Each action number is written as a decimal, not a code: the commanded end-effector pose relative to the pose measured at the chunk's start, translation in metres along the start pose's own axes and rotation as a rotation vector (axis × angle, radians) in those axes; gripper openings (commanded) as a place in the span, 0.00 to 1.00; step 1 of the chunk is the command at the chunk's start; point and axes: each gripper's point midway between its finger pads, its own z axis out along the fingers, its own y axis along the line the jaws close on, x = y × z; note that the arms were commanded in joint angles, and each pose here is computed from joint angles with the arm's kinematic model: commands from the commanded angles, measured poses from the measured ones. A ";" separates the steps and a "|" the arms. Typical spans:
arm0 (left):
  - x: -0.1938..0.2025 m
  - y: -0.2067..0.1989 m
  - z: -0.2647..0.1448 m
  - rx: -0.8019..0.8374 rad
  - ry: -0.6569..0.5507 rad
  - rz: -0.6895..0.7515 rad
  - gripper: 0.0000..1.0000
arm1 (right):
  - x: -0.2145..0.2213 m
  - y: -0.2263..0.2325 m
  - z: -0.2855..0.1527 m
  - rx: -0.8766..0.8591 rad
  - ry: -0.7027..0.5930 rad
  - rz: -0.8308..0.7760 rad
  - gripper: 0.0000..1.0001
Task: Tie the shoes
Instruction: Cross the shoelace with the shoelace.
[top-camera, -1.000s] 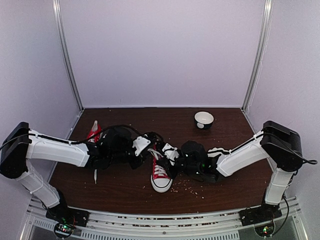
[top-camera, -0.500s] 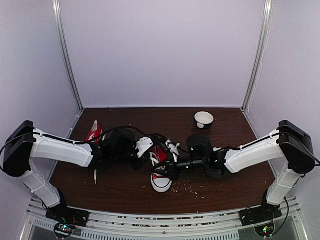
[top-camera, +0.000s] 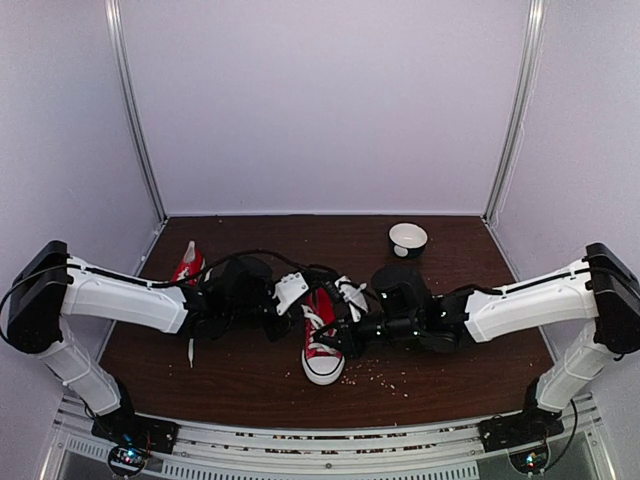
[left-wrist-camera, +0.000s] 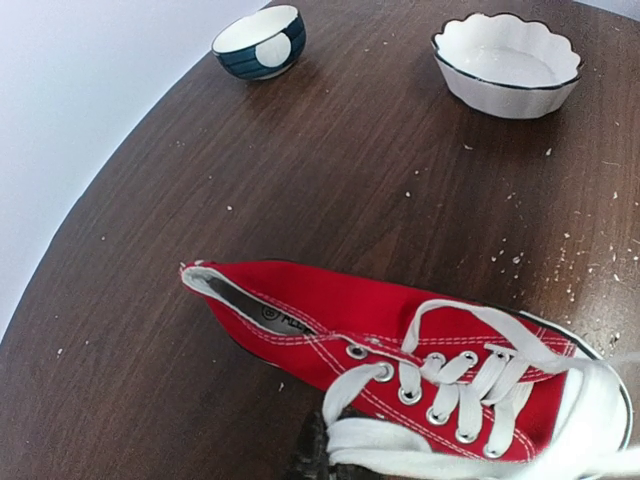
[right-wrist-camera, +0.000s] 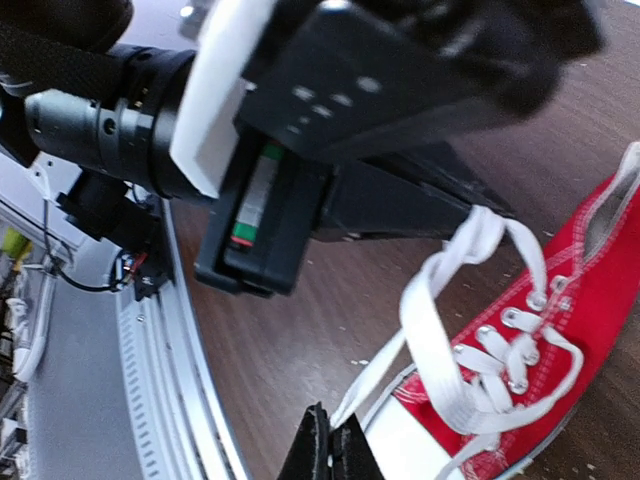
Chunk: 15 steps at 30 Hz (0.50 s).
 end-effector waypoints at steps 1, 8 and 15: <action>-0.010 0.010 0.006 -0.029 -0.022 -0.033 0.00 | 0.021 -0.042 -0.027 0.274 0.089 -0.088 0.00; -0.005 0.007 0.012 -0.012 -0.003 -0.038 0.00 | 0.034 -0.062 -0.036 0.384 0.168 -0.130 0.19; -0.003 0.004 0.015 0.000 0.008 -0.037 0.00 | 0.043 -0.075 -0.045 0.411 0.152 -0.160 0.35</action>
